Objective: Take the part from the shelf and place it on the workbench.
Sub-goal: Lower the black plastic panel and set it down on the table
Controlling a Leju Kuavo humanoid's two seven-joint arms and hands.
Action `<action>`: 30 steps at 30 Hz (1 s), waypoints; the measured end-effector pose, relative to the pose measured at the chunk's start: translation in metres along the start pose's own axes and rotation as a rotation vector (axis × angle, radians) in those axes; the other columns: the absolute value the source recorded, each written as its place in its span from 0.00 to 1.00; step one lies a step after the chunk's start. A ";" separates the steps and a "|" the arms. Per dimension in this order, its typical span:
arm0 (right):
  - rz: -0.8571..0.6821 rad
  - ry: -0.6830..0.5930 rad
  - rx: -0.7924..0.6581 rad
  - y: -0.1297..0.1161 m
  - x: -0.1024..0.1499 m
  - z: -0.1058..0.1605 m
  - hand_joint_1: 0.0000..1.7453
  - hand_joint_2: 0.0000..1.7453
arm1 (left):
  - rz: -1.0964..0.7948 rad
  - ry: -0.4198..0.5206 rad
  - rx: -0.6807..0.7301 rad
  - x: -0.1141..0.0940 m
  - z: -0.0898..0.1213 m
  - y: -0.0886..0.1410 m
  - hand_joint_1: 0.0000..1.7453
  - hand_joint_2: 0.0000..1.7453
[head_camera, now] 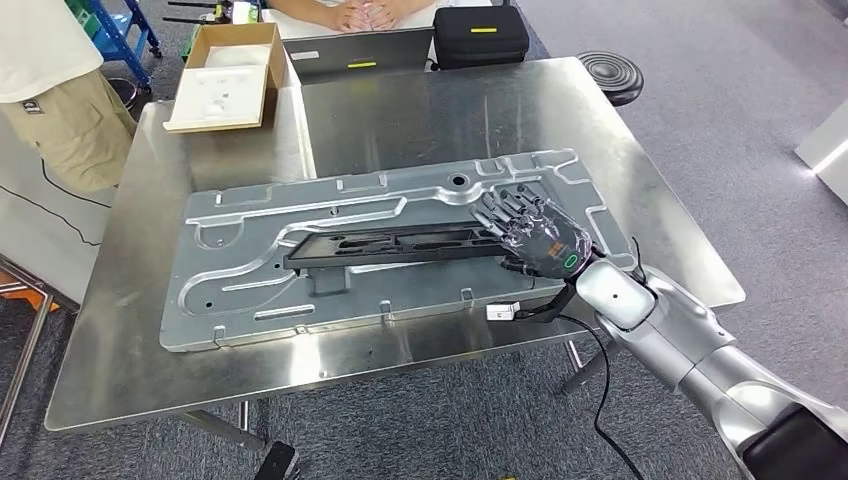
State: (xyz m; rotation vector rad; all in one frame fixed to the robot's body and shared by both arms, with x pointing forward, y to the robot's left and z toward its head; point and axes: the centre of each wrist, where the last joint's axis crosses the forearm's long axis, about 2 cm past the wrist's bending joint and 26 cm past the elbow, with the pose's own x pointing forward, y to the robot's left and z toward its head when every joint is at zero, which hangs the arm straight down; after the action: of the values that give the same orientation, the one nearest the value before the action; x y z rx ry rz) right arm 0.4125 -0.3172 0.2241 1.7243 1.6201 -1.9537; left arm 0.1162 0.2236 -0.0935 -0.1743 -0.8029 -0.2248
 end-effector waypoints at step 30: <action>-0.314 0.230 0.011 0.017 0.030 0.019 0.00 1.00 | 0.000 0.018 0.036 -0.001 0.000 0.003 0.00 0.00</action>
State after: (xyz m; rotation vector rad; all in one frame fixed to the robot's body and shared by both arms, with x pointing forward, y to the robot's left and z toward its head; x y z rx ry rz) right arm 0.3997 -0.3220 0.1873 1.8536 2.0746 -1.9467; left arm 0.1164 0.2265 -0.0938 -0.1377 -0.7882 -0.2117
